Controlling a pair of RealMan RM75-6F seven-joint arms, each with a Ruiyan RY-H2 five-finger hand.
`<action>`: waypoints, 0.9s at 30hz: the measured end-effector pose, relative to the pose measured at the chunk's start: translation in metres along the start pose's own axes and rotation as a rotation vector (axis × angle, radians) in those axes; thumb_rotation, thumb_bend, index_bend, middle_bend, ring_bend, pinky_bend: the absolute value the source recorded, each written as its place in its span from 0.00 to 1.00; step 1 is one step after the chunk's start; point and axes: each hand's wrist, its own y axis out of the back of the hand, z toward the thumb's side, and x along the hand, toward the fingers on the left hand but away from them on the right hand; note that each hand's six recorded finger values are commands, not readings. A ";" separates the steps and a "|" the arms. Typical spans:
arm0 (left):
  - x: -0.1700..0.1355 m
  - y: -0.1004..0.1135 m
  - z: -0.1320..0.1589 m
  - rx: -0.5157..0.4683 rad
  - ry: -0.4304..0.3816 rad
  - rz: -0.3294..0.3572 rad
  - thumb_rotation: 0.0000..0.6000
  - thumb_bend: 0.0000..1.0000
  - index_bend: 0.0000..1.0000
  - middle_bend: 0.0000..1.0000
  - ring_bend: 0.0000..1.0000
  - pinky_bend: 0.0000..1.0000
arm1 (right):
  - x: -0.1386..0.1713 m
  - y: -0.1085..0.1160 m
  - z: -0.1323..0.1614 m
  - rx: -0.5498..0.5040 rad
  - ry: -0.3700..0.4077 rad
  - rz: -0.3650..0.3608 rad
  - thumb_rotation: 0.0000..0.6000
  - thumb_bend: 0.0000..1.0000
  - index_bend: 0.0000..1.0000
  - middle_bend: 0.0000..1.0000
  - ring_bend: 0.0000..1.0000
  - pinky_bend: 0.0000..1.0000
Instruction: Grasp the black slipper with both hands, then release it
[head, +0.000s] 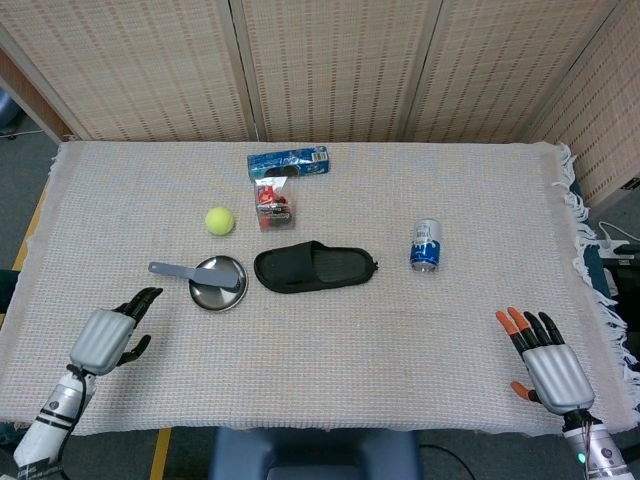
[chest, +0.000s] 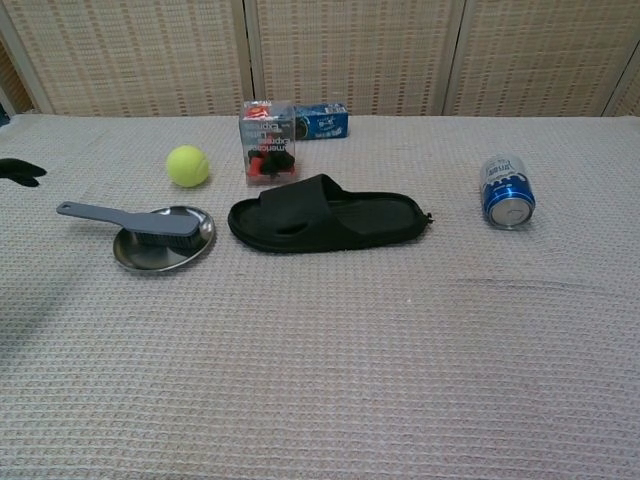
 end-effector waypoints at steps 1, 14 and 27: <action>0.010 -0.003 0.004 0.006 -0.002 -0.014 1.00 0.39 0.14 0.14 0.75 1.00 | -0.001 0.000 0.000 -0.001 -0.002 0.001 1.00 0.05 0.00 0.00 0.00 0.00; 0.091 -0.027 0.026 0.084 0.017 -0.034 1.00 0.39 0.15 0.12 0.81 1.00 | -0.008 -0.006 -0.009 0.003 -0.036 0.024 1.00 0.05 0.00 0.00 0.00 0.00; 0.126 -0.038 0.042 0.141 -0.006 -0.032 1.00 0.39 0.19 0.15 0.82 1.00 | -0.010 -0.008 -0.012 -0.002 -0.055 0.043 1.00 0.05 0.00 0.00 0.00 0.00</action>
